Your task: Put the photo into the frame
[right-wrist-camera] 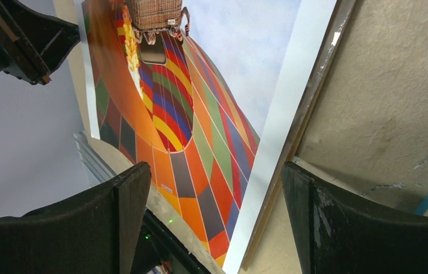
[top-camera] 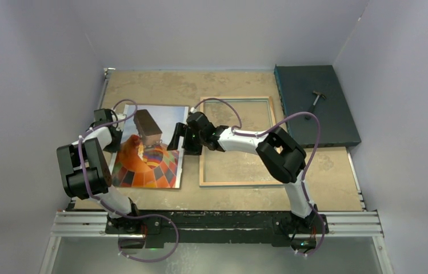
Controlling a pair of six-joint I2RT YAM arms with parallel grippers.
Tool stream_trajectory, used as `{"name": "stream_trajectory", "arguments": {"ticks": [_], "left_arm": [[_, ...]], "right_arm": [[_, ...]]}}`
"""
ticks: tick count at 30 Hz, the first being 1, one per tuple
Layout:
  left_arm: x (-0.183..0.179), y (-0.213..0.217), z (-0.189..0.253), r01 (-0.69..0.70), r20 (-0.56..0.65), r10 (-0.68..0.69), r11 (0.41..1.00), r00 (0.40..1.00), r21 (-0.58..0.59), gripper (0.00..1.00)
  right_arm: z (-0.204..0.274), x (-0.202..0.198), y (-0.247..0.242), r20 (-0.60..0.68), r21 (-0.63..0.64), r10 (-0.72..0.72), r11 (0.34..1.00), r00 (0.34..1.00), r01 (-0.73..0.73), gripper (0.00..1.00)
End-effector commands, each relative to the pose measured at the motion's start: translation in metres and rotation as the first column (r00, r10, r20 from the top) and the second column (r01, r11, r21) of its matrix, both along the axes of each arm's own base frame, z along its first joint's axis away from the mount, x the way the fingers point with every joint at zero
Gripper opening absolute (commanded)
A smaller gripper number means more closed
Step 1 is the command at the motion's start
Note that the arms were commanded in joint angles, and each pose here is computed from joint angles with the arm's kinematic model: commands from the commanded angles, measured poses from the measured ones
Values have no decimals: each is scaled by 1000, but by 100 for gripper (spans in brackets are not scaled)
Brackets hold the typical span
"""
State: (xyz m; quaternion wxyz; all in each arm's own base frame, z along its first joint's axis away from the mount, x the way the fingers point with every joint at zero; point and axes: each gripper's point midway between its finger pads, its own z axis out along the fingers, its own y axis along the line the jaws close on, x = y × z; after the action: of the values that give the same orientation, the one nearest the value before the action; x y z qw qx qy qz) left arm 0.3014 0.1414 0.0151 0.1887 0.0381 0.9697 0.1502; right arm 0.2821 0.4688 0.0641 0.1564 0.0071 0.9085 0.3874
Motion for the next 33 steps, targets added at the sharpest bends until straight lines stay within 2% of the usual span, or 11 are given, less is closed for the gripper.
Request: {"name": "stream_trajectory", "arguments": {"ticks": [1, 7, 14, 20, 23, 28, 33], "left_arm": [[-20, -27, -14, 9, -67, -17, 994, 998, -107, 0], [-17, -25, -3, 19, -48, -24, 995, 999, -96, 0], [-19, -25, -9, 17, -61, -23, 996, 998, -92, 0], [-17, -27, -7, 22, -52, -27, 996, 998, -90, 0], [-17, -27, -6, 24, -52, -29, 996, 998, -88, 0], [-17, -28, -6, 26, -50, -31, 996, 998, -91, 0], [-17, -29, -4, 30, -46, -34, 995, 998, -92, 0]], "right_arm": [[40, 1, 8, 49, 49, 14, 999, 999, -17, 87], [54, 3, 12, 70, 83, 23, 996, 997, -29, 86], [85, 3, 12, 122, 132, 23, 990, 992, -39, 86], [86, -2, 13, 115, 151, 39, 987, 993, -56, 85], [97, -10, 21, 130, 253, 67, 962, 989, -99, 84], [130, -27, 40, 175, 474, 156, 852, 972, -223, 86], [111, -26, 51, 133, 435, 178, 873, 975, -219, 87]]}}
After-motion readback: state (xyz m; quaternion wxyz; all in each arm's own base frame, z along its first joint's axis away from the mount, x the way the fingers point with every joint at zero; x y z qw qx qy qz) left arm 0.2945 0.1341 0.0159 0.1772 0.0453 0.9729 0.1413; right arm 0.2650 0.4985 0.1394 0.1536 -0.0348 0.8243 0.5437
